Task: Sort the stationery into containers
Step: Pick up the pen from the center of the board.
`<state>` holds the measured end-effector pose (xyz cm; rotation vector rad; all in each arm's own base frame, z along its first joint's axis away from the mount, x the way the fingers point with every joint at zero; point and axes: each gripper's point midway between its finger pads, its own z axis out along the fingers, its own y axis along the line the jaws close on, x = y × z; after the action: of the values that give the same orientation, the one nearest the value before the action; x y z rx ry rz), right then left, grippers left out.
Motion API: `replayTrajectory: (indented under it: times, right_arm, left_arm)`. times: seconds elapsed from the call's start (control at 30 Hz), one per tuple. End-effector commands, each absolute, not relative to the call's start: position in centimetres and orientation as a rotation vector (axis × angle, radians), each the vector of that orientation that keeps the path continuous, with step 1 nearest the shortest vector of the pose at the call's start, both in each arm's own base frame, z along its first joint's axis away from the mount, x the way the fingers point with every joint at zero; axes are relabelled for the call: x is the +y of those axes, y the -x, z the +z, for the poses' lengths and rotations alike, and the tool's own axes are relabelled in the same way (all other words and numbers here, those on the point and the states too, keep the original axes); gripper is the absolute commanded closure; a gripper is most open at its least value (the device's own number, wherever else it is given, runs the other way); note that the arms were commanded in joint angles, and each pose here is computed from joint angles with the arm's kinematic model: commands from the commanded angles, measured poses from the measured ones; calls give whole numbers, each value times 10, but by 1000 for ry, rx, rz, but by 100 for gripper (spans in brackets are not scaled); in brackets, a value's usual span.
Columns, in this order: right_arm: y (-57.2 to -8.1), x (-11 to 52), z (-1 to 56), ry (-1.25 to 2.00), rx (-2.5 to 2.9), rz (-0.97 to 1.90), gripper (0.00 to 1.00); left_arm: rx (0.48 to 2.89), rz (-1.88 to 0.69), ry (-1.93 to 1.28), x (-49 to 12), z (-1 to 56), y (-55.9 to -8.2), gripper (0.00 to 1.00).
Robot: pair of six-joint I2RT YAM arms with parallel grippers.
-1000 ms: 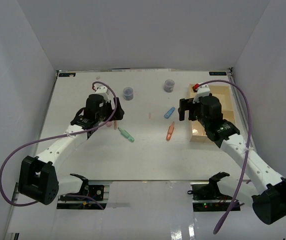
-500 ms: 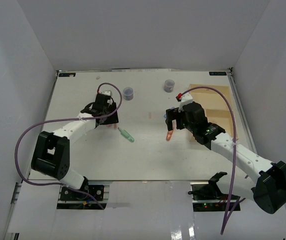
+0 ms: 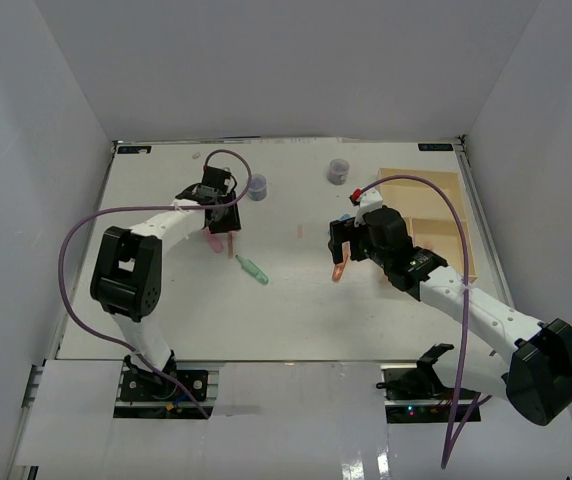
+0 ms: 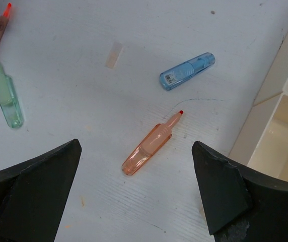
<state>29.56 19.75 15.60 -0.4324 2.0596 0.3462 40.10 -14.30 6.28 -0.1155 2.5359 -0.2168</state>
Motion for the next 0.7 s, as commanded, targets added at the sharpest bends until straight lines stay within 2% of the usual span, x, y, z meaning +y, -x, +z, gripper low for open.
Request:
replayTrajectory:
  times: [0.0, 0.67]
  right_arm:
    - [-298, 204, 166, 425, 2012, 377, 3]
    - [-295, 201, 157, 431, 2027, 361, 3]
  left_arm:
    - [2522, -203, 122, -142, 75, -414, 55]
    - [2602, -78, 124, -130, 42, -417, 60]
